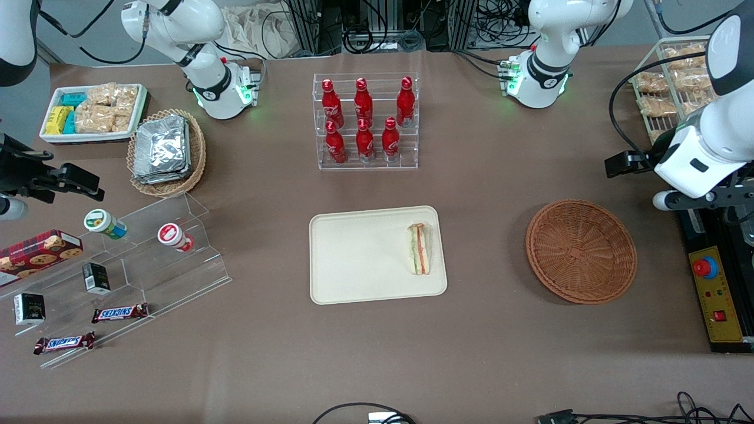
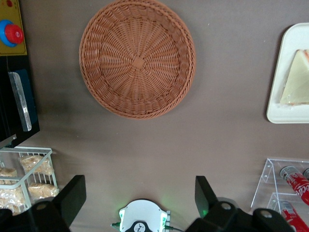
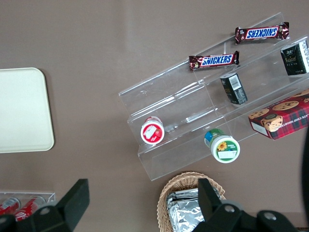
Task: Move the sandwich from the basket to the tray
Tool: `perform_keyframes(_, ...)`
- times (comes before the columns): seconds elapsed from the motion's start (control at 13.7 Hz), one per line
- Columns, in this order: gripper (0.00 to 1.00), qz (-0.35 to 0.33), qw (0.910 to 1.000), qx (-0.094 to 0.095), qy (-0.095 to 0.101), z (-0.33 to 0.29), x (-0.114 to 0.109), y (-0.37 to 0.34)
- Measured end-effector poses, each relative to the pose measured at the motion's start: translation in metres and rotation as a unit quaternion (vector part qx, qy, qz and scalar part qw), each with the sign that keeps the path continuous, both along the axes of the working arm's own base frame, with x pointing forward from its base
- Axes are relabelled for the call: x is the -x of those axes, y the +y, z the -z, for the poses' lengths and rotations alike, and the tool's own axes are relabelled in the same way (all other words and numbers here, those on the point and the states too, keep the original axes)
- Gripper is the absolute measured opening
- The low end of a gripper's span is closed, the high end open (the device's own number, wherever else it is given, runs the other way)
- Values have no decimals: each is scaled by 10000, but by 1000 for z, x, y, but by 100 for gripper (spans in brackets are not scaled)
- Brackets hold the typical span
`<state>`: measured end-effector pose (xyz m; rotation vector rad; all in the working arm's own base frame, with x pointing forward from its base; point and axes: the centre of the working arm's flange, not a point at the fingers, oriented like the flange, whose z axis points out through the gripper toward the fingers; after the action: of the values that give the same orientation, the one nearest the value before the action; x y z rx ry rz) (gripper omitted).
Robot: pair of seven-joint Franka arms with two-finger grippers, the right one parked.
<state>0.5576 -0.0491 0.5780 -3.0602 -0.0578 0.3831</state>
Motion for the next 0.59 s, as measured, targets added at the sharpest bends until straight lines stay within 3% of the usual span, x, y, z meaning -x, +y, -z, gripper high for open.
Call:
perform_keyframes(0.22,100,96,9999,-9,75,2,8,5)
perform_keyframes(0.37,100,165,9999,-21,22,-1,15,11)
perform_keyframes(0.59,100,532,9976,70,-445,-10,8,14)
